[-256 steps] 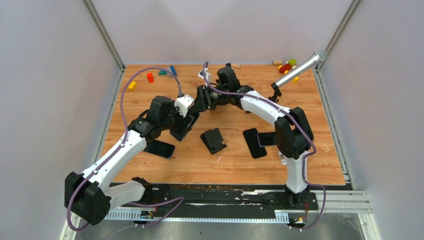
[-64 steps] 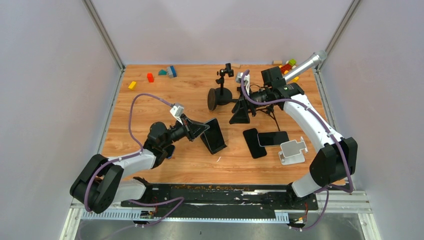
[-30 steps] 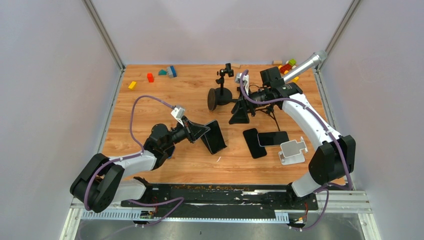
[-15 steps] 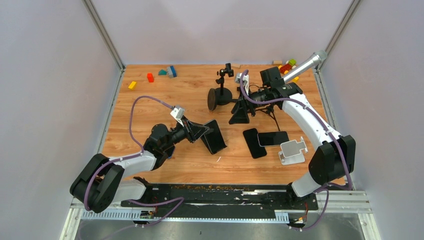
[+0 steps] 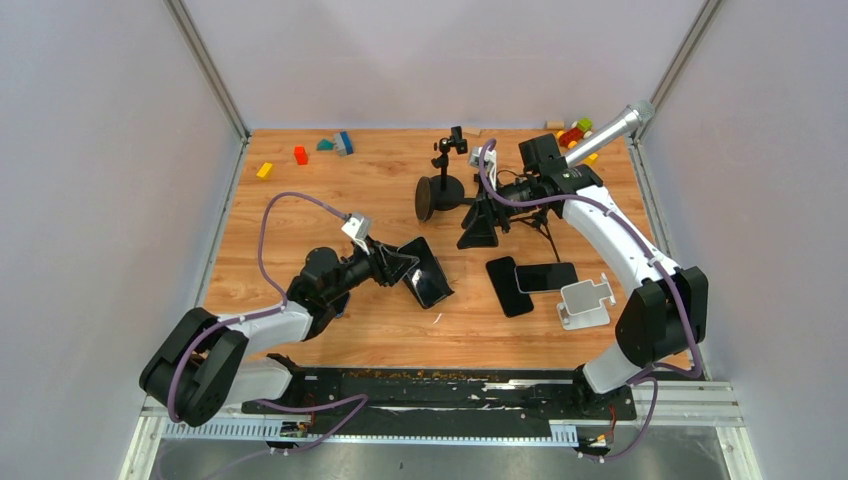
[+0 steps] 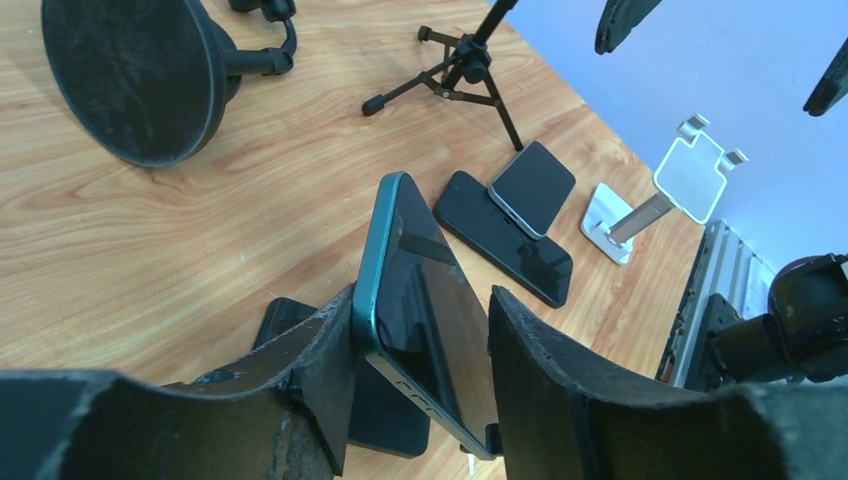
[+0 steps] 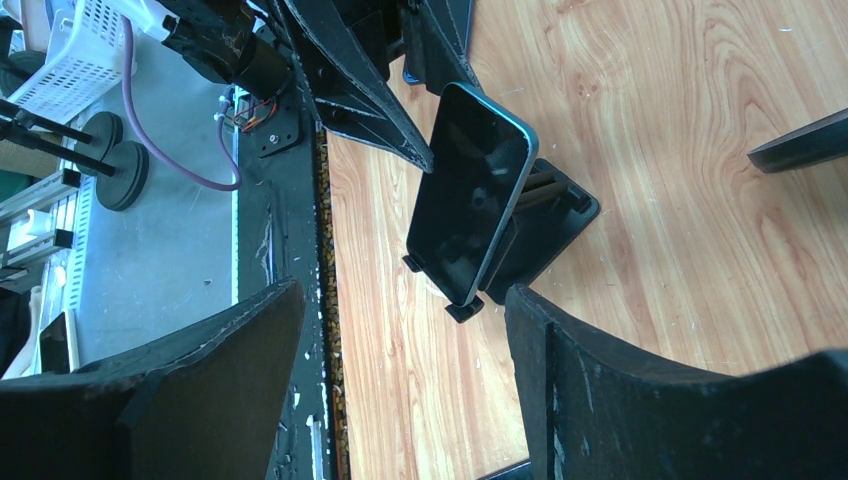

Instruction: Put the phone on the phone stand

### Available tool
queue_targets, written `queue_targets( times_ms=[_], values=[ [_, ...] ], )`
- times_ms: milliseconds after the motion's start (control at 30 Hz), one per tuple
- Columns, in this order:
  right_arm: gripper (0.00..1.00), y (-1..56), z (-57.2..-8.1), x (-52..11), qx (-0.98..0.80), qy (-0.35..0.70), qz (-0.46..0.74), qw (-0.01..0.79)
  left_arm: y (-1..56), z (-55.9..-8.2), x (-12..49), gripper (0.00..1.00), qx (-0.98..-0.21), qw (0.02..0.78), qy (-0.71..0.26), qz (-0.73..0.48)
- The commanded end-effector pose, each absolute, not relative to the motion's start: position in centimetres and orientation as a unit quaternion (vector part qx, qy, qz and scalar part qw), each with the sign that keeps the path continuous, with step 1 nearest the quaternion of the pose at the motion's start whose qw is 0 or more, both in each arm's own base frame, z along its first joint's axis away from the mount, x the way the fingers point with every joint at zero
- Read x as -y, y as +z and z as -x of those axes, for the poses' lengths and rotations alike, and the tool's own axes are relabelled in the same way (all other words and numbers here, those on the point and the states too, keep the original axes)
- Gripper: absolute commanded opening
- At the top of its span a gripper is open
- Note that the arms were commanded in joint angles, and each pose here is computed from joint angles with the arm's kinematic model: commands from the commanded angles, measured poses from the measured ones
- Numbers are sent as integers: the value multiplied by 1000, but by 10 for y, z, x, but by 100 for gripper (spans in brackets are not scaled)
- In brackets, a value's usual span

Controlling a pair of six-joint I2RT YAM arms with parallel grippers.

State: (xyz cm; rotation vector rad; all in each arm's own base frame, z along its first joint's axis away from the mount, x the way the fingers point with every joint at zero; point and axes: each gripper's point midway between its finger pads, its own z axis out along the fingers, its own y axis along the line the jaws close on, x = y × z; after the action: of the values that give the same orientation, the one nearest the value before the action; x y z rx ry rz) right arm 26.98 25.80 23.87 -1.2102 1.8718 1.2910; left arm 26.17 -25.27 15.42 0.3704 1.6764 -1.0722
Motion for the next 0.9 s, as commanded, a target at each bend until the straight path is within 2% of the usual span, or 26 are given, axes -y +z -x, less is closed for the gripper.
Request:
queue_targets(
  times_ms=[0, 133, 200, 233, 300, 600, 867],
  values=[
    [74, 244, -268, -261, -680, 493, 459, 288, 174, -266, 252, 60, -678, 563, -441, -169],
    [74, 243, -269, -260, -680, 492, 460, 289, 180, -268, 251, 73, -675, 570, -436, -173],
    [74, 241, -269, -261, -681, 491, 461, 288, 182, -268, 252, 83, -674, 570, -435, -177],
    [74, 239, -269, -261, -681, 490, 462, 287, 184, -268, 252, 92, -673, 572, -434, -179],
    [74, 236, -269, -261, -682, 486, 465, 286, 184, -269, 252, 99, -674, 572, -429, -183],
    [80, 188, -265, -271, -682, 505, 468, 248, 195, -277, 240, 100, -667, 588, -412, -199],
    [86, 137, -256, -290, -673, 530, 476, 199, 229, -273, 242, 100, -641, 593, -415, -256]
  ],
)
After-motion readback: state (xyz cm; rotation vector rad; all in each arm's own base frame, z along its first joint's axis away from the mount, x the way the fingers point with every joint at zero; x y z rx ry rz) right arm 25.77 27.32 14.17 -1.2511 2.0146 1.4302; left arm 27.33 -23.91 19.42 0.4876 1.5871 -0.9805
